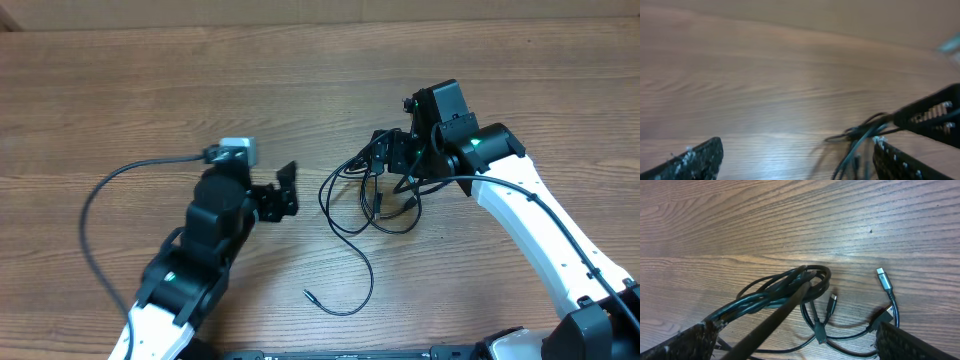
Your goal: Untangle cables
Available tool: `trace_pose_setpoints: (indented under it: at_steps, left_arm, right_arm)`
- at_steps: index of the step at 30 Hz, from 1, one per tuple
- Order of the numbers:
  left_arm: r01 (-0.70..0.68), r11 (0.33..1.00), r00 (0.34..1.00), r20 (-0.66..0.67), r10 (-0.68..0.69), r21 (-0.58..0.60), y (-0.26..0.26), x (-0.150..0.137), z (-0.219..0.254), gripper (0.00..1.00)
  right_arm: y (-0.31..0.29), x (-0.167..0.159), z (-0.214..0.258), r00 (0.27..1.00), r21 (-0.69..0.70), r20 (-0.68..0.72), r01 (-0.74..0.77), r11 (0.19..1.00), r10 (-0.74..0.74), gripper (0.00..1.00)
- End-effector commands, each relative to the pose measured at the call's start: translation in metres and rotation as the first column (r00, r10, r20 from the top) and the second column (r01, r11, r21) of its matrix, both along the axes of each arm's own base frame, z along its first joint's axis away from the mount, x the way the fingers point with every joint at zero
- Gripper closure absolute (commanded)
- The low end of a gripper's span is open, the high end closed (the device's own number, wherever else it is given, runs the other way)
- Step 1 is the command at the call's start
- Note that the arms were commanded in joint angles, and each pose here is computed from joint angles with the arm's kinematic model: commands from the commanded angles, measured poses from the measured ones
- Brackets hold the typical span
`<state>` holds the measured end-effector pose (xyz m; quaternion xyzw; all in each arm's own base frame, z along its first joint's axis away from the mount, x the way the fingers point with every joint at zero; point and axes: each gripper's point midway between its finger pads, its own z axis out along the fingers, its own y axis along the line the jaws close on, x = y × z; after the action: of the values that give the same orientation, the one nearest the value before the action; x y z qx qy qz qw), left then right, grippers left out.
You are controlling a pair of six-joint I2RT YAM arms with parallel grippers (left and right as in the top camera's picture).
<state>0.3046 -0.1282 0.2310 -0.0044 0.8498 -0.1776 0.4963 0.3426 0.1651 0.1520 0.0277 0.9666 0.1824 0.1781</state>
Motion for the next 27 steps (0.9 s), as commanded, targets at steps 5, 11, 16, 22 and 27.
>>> trace_pose_setpoints:
  at_steps: [5,11,16,22,27]
  left_arm:
    - [0.4,0.916,0.915,0.034,-0.401,0.035,-0.071,0.008,-0.028,0.18]
    - [0.545,0.836,0.833,0.068,-0.549,0.07,-0.099,0.007,-0.037,0.1]
    - [0.561,0.823,0.817,0.099,-0.568,0.087,-0.106,0.004,-0.03,0.1]
    - [0.529,0.839,0.838,0.075,-0.54,0.124,-0.111,0.008,-0.042,0.25]
    - [0.439,0.882,0.876,0.138,-0.462,0.17,-0.112,0.028,-0.037,0.31]
  right_arm:
    - [0.003,0.006,0.024,0.998,0.025,0.067,-0.004,1.0,0.002,0.0]
    - [0.003,0.006,0.024,0.998,0.025,0.067,-0.004,1.0,0.002,0.0]
    - [0.003,0.006,0.024,0.998,0.025,0.067,-0.004,1.0,0.002,0.0]
    - [0.003,0.006,0.024,0.998,0.025,0.067,-0.004,1.0,0.002,0.0]
    - [0.004,0.006,0.025,0.998,0.03,0.064,-0.007,1.0,0.005,0.0]
